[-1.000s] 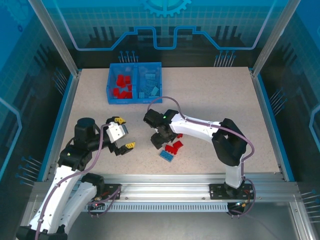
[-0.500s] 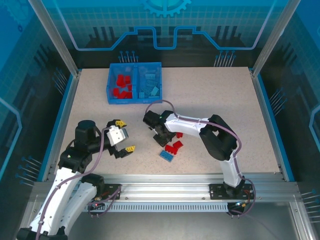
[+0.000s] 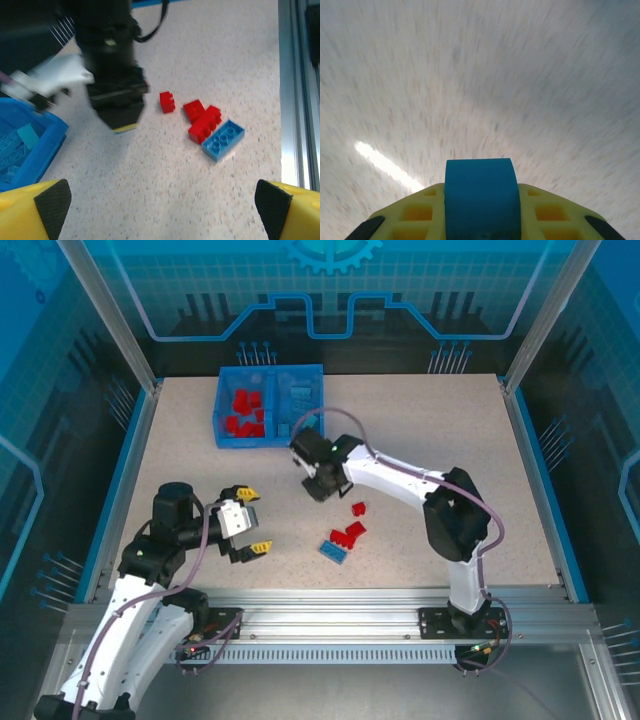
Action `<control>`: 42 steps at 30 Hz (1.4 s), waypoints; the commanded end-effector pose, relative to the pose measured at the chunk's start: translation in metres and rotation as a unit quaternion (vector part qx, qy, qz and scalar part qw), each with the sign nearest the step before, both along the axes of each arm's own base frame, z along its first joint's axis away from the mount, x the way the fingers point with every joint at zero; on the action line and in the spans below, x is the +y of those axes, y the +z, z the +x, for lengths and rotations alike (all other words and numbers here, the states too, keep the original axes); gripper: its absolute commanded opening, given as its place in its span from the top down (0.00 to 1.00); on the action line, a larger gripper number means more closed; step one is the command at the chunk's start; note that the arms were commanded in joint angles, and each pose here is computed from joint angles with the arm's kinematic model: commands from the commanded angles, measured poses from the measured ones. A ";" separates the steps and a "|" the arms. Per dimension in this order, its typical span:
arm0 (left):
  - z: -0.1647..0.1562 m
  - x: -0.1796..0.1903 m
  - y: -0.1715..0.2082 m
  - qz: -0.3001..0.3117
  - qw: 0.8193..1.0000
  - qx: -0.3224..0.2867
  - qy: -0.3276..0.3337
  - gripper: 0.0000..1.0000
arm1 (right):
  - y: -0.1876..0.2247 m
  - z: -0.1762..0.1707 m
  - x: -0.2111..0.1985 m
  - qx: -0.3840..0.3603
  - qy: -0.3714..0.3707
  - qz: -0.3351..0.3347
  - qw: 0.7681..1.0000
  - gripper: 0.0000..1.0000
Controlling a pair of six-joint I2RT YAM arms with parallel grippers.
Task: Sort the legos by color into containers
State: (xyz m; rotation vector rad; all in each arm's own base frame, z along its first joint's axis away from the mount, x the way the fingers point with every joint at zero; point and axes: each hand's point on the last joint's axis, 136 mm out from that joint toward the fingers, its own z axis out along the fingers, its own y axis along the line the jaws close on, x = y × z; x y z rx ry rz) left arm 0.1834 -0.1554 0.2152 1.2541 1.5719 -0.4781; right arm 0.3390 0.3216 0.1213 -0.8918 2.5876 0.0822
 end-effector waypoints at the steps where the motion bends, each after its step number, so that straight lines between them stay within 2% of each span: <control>1: 0.009 -0.008 0.021 -0.059 0.998 -0.007 0.008 0.01 | 0.070 0.058 0.012 -0.095 -0.021 0.075 0.992 0.78; 3: 0.027 0.001 0.027 -0.079 0.994 0.005 0.073 0.01 | 0.083 0.093 0.015 -0.126 -0.040 0.091 0.987 0.78; 5: 0.048 0.016 0.033 -0.108 0.981 0.026 0.158 0.01 | 0.088 0.127 0.016 -0.145 -0.060 0.098 0.983 0.78; 7: 0.067 0.036 0.035 -0.141 0.955 0.058 0.255 0.01 | 0.088 0.155 0.017 -0.161 -0.076 0.095 0.979 0.78; 9: 0.080 0.058 0.033 -0.170 0.917 0.102 0.345 0.01 | 0.078 0.181 0.019 -0.170 -0.089 0.088 0.977 0.78; 12: 0.089 0.078 0.021 -0.178 0.873 0.151 0.428 0.01 | 0.070 0.210 0.028 -0.191 -0.090 0.104 0.972 0.77; 15: 0.093 0.090 0.008 -0.186 0.838 0.186 0.479 0.01 | 0.062 0.229 0.043 -0.212 -0.077 0.131 0.965 0.75; 19: 0.097 0.088 0.001 -0.211 0.819 0.216 0.489 0.01 | 0.071 0.242 0.068 -0.248 -0.048 0.175 0.952 0.68; 21: 0.099 0.088 0.000 -0.228 0.804 0.232 0.498 0.01 | 0.079 0.246 0.072 -0.266 -0.049 0.186 0.945 0.52; 23: 0.101 0.095 -0.006 -0.245 0.771 0.256 0.529 0.01 | 0.092 0.246 0.072 -0.272 -0.052 0.196 0.941 0.40; 24: 0.101 0.099 -0.011 -0.251 0.749 0.270 0.550 0.01 | 0.099 0.244 0.071 -0.274 -0.054 0.199 0.940 0.36; 26: 0.100 0.103 -0.021 -0.256 0.717 0.300 0.575 0.01 | 0.114 0.239 0.068 -0.273 -0.057 0.206 0.938 0.34; 28: 0.101 0.098 -0.027 -0.258 0.704 0.327 0.575 0.02 | 0.131 0.230 0.063 -0.268 -0.057 0.208 0.939 0.34; 30: 0.104 0.086 -0.028 -0.264 0.701 0.356 0.558 0.04 | 0.150 0.215 0.054 -0.256 -0.055 0.206 0.943 0.33; 32: 0.108 0.066 -0.027 -0.265 0.714 0.380 0.525 0.04 | 0.167 0.197 0.039 -0.235 -0.057 0.199 0.950 0.31; 33: 0.109 0.056 -0.025 -0.261 0.724 0.384 0.510 0.04 | 0.170 0.189 0.030 -0.221 -0.063 0.196 0.953 0.31; 35: 0.111 0.022 -0.025 -0.229 0.764 0.382 0.467 0.04 | 0.178 0.166 0.008 -0.187 -0.068 0.199 0.960 0.29; 37: 0.111 -0.011 -0.027 -0.194 0.795 0.382 0.431 0.03 | 0.174 0.142 -0.013 -0.152 -0.069 0.209 0.964 0.25; 42: 0.110 -0.094 -0.047 -0.085 0.850 0.391 0.341 0.02 | 0.160 0.081 -0.091 -0.129 -0.124 0.225 0.958 0.03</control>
